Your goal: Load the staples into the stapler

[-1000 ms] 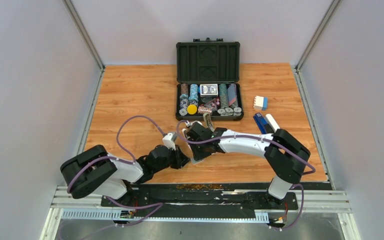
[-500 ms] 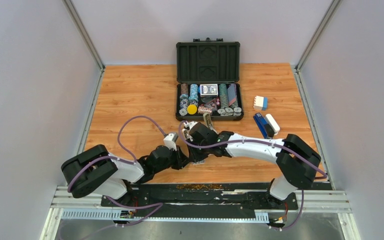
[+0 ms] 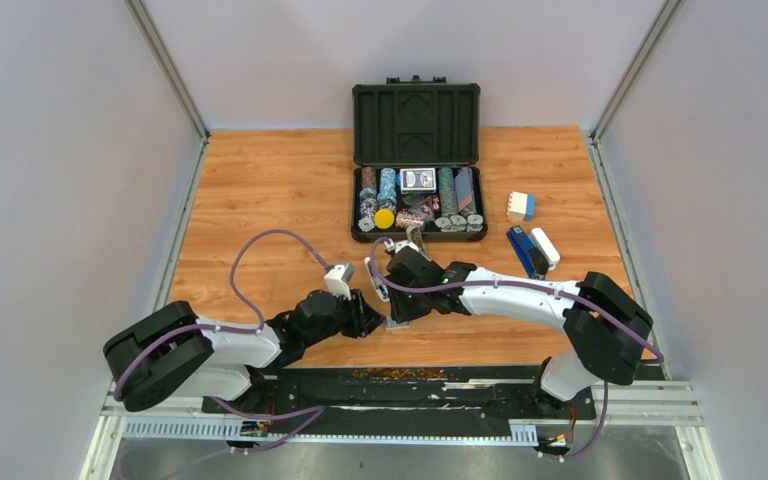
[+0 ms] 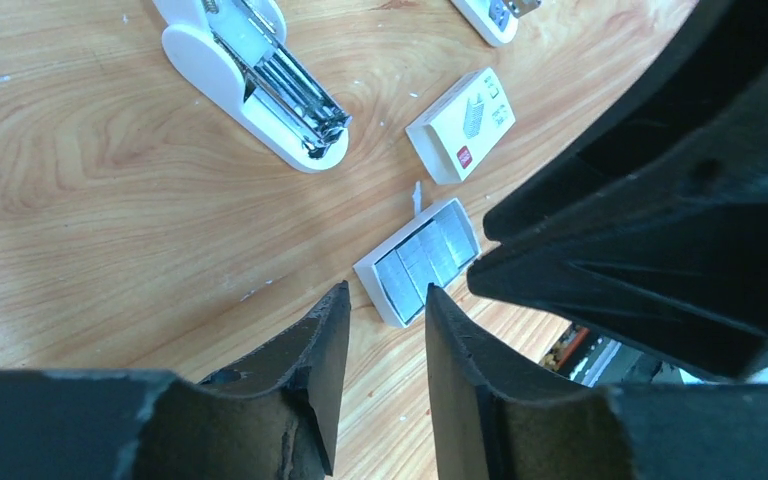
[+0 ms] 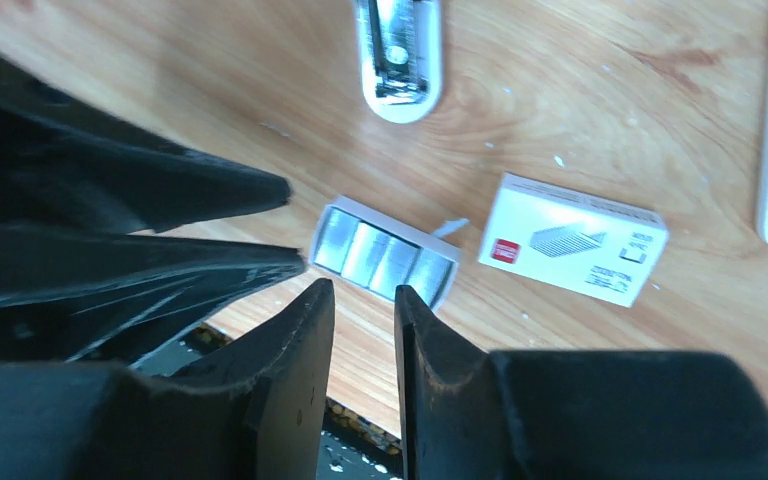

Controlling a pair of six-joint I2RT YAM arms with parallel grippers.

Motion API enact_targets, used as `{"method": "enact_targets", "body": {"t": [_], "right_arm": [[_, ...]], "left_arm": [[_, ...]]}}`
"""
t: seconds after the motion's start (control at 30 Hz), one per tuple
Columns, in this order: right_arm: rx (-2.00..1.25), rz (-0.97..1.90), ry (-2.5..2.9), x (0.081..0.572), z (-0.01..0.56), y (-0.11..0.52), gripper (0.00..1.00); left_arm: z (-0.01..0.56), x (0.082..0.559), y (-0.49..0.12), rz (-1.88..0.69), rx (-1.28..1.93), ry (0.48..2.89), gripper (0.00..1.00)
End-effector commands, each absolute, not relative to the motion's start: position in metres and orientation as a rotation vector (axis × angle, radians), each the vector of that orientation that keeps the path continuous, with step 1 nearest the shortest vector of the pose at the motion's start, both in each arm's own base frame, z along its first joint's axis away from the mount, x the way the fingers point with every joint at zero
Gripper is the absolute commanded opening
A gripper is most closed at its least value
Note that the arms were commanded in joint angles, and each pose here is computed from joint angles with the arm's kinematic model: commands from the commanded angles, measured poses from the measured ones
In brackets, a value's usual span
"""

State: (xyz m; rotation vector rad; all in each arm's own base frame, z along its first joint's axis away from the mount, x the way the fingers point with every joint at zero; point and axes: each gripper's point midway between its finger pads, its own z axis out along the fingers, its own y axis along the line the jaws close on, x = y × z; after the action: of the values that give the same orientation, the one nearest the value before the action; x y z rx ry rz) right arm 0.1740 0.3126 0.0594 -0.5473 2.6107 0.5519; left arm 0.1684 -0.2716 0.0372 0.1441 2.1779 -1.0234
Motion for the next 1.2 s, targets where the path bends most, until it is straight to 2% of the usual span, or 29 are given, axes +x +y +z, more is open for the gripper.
{"method": "enact_targets", "body": {"t": [0.0,0.17,0.47,0.83,1.0,1.17], "right_arm": [[-0.423,0.492,2.626,0.180,0.059,0.296,0.30],[-0.426,0.548,2.619,0.179,0.058,0.304,0.33],[-0.396,0.644,2.643,0.174,0.048,0.316,0.33],[-0.336,0.611,2.705,0.171,0.029,0.312,0.34],[-0.336,0.652,2.683,0.172,0.033,0.317,0.35],[-0.318,0.568,2.638,0.184,0.042,0.308,0.37]], "left_arm": [[0.049,0.172,-0.273,-1.019,0.157,2.133,0.43],[0.047,0.172,-0.278,-1.026,0.166,2.145,0.43],[0.041,0.168,-0.288,-1.068,0.169,2.168,0.26],[0.040,0.167,-0.290,-1.081,0.169,2.168,0.24],[0.039,0.167,-0.291,-1.085,0.167,2.167,0.22],[0.039,0.167,-0.292,-1.084,0.165,2.168,0.20]]}}
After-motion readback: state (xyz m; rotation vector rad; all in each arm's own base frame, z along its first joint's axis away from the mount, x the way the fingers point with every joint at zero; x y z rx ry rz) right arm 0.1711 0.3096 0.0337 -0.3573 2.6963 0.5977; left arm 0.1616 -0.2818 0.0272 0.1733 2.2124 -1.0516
